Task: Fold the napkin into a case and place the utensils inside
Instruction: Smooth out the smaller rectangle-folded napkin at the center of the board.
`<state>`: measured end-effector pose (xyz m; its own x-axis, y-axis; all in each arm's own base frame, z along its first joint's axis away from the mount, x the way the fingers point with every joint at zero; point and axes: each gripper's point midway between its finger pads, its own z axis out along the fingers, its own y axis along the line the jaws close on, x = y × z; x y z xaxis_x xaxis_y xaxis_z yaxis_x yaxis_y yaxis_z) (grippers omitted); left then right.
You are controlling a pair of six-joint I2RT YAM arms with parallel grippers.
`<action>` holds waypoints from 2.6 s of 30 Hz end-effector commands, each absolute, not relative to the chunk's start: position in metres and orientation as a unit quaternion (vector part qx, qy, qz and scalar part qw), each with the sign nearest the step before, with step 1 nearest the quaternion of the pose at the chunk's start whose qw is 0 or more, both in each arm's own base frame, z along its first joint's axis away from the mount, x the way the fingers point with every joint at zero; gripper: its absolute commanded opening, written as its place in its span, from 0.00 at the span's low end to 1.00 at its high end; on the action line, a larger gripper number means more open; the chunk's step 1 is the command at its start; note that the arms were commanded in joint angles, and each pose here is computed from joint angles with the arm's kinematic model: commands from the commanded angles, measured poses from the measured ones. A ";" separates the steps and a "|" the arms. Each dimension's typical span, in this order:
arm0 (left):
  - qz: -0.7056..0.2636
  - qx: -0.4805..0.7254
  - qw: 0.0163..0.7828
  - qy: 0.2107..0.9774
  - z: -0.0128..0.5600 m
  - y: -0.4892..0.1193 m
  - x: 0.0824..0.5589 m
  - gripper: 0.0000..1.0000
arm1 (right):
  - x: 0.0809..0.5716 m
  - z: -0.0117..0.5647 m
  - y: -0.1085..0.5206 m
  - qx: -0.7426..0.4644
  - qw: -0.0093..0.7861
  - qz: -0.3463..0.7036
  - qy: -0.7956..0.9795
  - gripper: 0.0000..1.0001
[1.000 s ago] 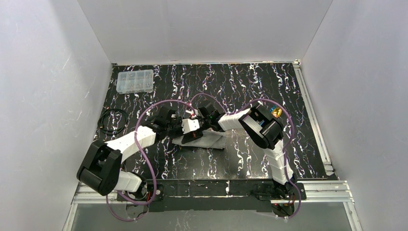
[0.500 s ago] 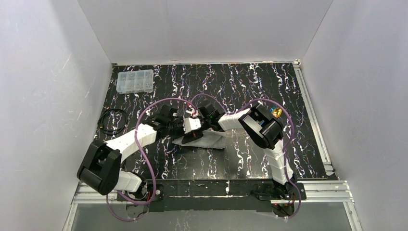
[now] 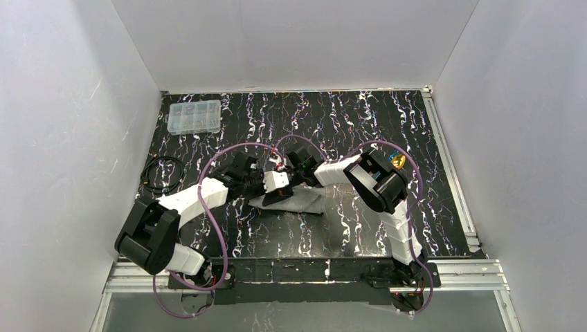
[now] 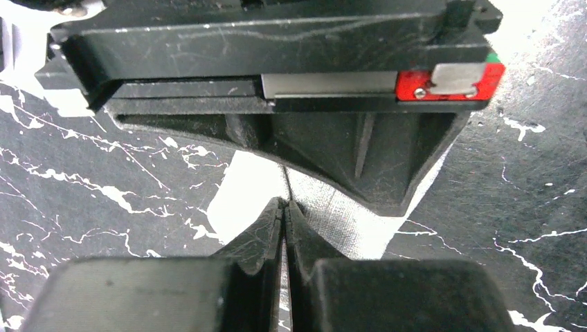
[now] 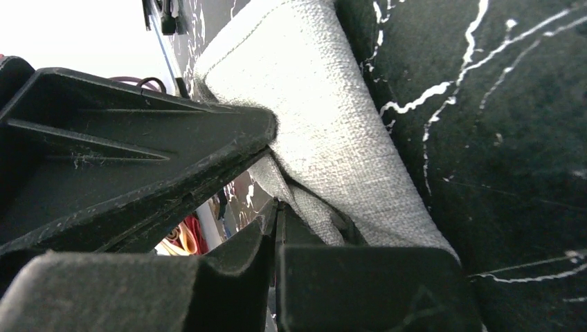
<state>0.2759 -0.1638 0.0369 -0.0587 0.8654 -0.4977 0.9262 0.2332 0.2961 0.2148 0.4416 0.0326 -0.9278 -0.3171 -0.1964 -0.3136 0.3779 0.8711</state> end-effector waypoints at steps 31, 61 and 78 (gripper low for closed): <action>-0.057 0.619 0.325 0.712 0.061 -0.163 0.266 0.00 | 0.250 -0.017 0.405 0.082 0.056 -0.346 -0.933 0.01; -0.059 0.628 0.323 0.705 0.050 -0.164 0.265 0.00 | 0.261 0.063 0.465 -0.032 -0.018 -0.537 -0.843 0.08; -0.056 0.640 0.315 0.699 0.048 -0.160 0.259 0.00 | 0.273 -0.010 0.418 -0.076 -0.044 -0.392 -0.916 0.01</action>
